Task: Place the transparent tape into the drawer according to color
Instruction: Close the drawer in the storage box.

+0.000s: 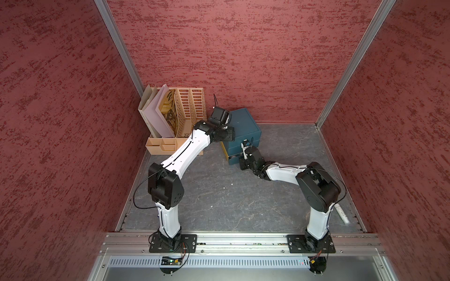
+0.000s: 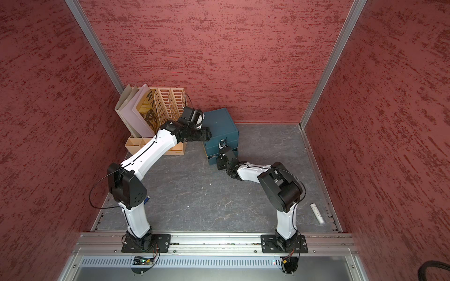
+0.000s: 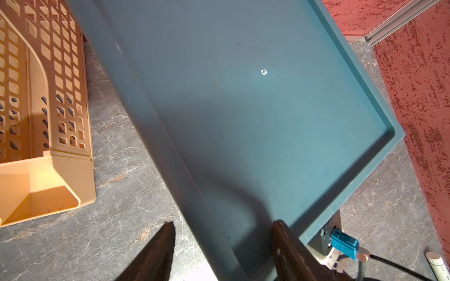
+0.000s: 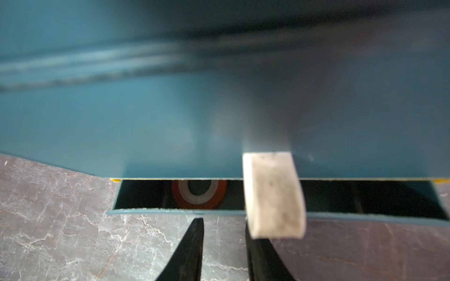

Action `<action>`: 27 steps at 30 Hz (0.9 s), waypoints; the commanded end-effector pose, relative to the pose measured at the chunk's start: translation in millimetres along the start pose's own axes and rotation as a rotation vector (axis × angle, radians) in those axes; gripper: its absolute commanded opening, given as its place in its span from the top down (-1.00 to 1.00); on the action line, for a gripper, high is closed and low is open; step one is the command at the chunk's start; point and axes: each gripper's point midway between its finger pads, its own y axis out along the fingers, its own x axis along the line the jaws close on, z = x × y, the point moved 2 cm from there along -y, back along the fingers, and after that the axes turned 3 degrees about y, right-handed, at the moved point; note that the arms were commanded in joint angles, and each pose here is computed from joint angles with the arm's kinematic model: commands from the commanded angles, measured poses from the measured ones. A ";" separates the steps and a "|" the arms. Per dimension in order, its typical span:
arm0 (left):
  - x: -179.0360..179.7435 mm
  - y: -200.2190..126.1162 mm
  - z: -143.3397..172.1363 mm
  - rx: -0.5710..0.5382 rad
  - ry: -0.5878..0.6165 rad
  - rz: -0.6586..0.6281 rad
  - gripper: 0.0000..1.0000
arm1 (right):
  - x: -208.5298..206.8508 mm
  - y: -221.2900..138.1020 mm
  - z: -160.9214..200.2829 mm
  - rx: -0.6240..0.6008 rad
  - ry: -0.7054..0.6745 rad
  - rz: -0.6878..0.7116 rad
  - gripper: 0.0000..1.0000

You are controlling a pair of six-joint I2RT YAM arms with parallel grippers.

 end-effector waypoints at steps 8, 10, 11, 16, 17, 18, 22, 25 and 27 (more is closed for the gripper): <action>6.1 5.2 13.2 0.068 0.016 -0.003 -0.30 | -7.8 -14.2 9.1 0.000 0.040 -0.031 0.30; 5.7 5.1 12.6 0.066 0.016 -0.001 -0.30 | -9.1 -7.2 10.6 0.009 0.036 -0.028 0.30; 5.4 4.9 12.5 0.066 0.016 0.001 -0.30 | -9.7 -4.4 10.7 0.009 0.037 -0.028 0.30; 5.0 6.0 13.3 0.070 0.017 0.004 -0.30 | -12.7 5.8 0.2 -0.031 0.051 -0.022 0.30; 4.7 5.9 13.0 0.070 0.017 0.006 -0.30 | -13.1 6.9 -2.5 -0.041 0.050 -0.019 0.30; 4.6 6.3 13.7 0.073 0.019 0.007 -0.29 | -13.7 8.8 -5.4 -0.049 0.051 -0.017 0.30; 3.9 6.5 14.7 0.078 0.020 0.012 -0.29 | -14.0 16.0 -12.2 -0.063 0.050 -0.017 0.30; 4.2 6.8 15.6 0.081 0.023 0.011 -0.29 | -13.5 17.7 -18.9 -0.083 0.047 -0.018 0.30; 3.9 5.5 15.1 0.079 0.023 0.013 -0.29 | -13.1 18.7 -20.9 -0.084 0.046 -0.016 0.30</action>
